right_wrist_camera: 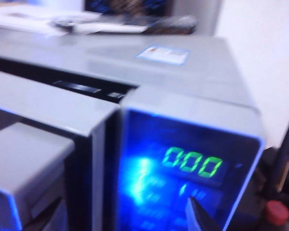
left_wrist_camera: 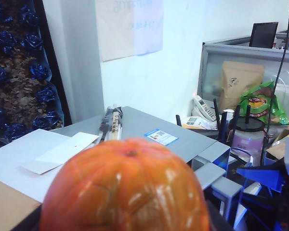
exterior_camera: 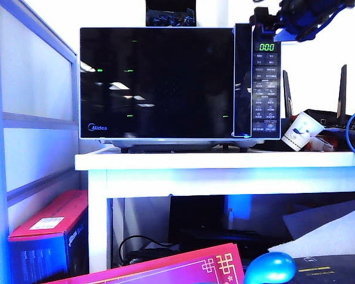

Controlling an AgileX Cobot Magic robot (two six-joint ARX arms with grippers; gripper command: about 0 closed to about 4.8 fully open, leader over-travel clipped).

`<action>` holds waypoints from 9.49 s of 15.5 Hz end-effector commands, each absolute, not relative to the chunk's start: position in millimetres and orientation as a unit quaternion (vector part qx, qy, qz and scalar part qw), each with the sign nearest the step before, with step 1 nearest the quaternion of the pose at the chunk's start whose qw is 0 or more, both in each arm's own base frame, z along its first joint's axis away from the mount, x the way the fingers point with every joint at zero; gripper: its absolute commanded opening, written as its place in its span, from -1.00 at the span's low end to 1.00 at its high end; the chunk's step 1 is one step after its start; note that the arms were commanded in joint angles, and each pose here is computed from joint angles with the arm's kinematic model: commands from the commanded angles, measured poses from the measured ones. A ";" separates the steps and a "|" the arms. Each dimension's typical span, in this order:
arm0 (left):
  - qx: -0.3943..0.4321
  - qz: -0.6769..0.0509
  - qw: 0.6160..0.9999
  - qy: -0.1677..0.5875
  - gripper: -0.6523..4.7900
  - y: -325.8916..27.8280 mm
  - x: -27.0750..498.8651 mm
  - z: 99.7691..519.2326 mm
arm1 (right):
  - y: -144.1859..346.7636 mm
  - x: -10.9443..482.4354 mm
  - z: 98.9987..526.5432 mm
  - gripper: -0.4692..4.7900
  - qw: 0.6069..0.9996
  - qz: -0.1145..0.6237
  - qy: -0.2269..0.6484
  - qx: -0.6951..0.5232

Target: Open the microwave door, place the orange inside the microwave, then close the microwave door.

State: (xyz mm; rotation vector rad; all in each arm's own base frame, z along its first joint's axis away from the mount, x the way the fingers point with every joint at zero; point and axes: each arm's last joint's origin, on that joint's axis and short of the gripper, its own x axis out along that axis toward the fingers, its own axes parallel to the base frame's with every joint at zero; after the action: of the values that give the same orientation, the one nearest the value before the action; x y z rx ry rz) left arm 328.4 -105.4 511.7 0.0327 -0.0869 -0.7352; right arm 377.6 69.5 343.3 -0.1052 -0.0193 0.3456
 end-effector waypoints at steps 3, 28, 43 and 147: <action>0.018 -0.359 0.931 -0.055 -0.09 -105.0 326.4 515.8 | 65.0 348.5 377.5 0.44 0.987 0.151 -0.019 -0.054; 0.017 -0.360 0.931 -0.051 -0.09 -105.1 326.4 515.2 | 44.6 411.5 356.4 0.44 0.989 0.126 -0.059 -0.055; 0.017 -0.360 0.932 -0.041 -0.09 -105.0 326.6 513.1 | 53.0 417.0 347.5 0.44 0.968 0.239 -0.051 -0.059; 0.013 -0.366 0.930 0.008 -0.09 -138.1 426.1 422.5 | 73.7 308.9 419.7 0.46 0.777 0.627 0.033 0.030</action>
State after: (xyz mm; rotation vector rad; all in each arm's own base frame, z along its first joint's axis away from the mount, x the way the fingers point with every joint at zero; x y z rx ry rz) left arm 426.6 -137.3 420.3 0.0230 0.0272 -0.7458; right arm 319.7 71.9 388.3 0.2012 0.2932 1.2773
